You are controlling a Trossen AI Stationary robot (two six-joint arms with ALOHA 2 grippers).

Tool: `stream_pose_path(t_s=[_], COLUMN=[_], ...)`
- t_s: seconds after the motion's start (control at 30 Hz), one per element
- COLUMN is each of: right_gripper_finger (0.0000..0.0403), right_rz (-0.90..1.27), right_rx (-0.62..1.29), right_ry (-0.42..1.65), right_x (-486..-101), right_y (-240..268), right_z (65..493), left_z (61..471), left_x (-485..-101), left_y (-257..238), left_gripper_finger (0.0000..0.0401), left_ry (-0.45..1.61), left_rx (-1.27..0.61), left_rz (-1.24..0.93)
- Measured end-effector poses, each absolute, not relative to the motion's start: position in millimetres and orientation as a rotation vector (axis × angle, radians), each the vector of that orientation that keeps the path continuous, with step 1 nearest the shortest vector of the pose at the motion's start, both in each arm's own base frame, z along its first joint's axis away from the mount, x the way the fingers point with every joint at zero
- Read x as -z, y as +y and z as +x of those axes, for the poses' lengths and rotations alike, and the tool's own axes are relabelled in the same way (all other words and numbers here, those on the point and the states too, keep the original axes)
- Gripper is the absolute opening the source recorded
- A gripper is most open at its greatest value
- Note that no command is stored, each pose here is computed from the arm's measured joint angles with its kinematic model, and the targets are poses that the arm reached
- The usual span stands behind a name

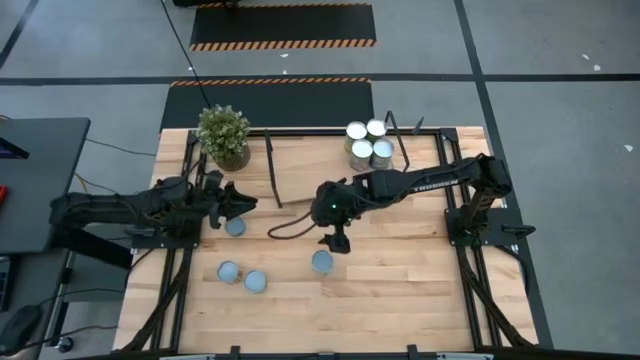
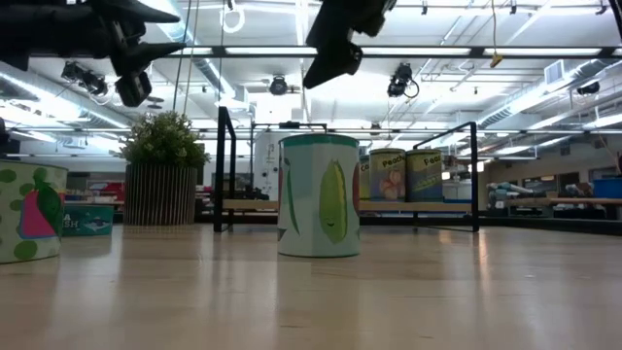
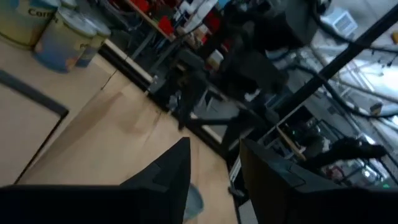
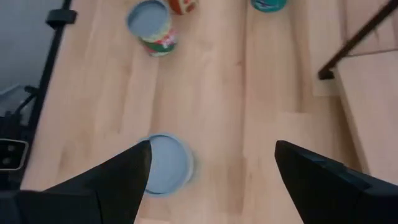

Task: Pick and place cans onto a shelf
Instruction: Put the canned green peas on the shelf

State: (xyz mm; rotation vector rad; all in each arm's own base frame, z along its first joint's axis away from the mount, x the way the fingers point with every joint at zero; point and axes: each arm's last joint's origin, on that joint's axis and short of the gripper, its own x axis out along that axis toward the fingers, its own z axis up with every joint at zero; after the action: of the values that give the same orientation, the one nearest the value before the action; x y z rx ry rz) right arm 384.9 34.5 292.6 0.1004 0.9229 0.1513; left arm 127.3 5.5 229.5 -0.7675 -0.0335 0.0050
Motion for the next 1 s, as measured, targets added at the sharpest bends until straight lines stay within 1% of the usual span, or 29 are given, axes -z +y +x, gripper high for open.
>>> stream_pose_path(t_s=[0.1, 0.23, 0.33, 0.47, 0.63, 0.73, 0.87, 0.93, 1.0], right_gripper_finger=[0.0348, 0.0348, 0.0348, 0.0348, 0.0348, 0.0348, 0.0348, 0.0348, 0.0348], right_rz=[0.075, 0.042, 0.038, 0.006, -0.125, -0.132, -0.158, -0.15, -0.095], right_rx=[-0.157, -0.158, -0.167, -0.135, -0.115, -0.103, -0.122, -0.11, -0.122], right_ry=[0.927, 0.977, 1.026, 1.025, 0.92, 0.842, 0.778, 0.764, 0.753], right_x=[-297.0, -299.2, -301.2, -305.1, -310.8, -315.3, -308.6, -295.5, -282.8], right_y=[42.2, 56.4, 69.1, 86.4, 111.2, 120.3, 123.7, 118.1, 111.4], right_z=[379.6, 369.2, 358.9, 350.7, 349.1, 351.8, 356.2, 359.5, 363.0], left_z=[134.0, 140.8, 147.0, 153.8, 157.0, 162.3, 172.3, 178.1, 183.2], left_x=[-231.6, -232.5, -242.4, -259.8, -271.4, -272.3, -258.9, -249.6, -242.2], left_y=[1.0, -6.0, -13.5, -25.0, -41.4, -53.8, -67.5, -72.2, -75.9], left_gripper_finger=[0.0144, 0.0144, 0.0143, 0.0137, 0.0121, 0.0116, 0.0117, 0.0126, 0.0141], left_ry=[-0.067, -0.089, -0.038, 0.129, 0.432, 0.558, 0.675, 0.728, 0.766], left_rx=[-0.006, -0.018, -0.004, -0.002, -0.052, -0.064, -0.071, -0.1, -0.123], left_rz=[-0.784, -0.863, -0.879, -0.866, -0.837, -0.834, -0.779, -0.776, -0.778])
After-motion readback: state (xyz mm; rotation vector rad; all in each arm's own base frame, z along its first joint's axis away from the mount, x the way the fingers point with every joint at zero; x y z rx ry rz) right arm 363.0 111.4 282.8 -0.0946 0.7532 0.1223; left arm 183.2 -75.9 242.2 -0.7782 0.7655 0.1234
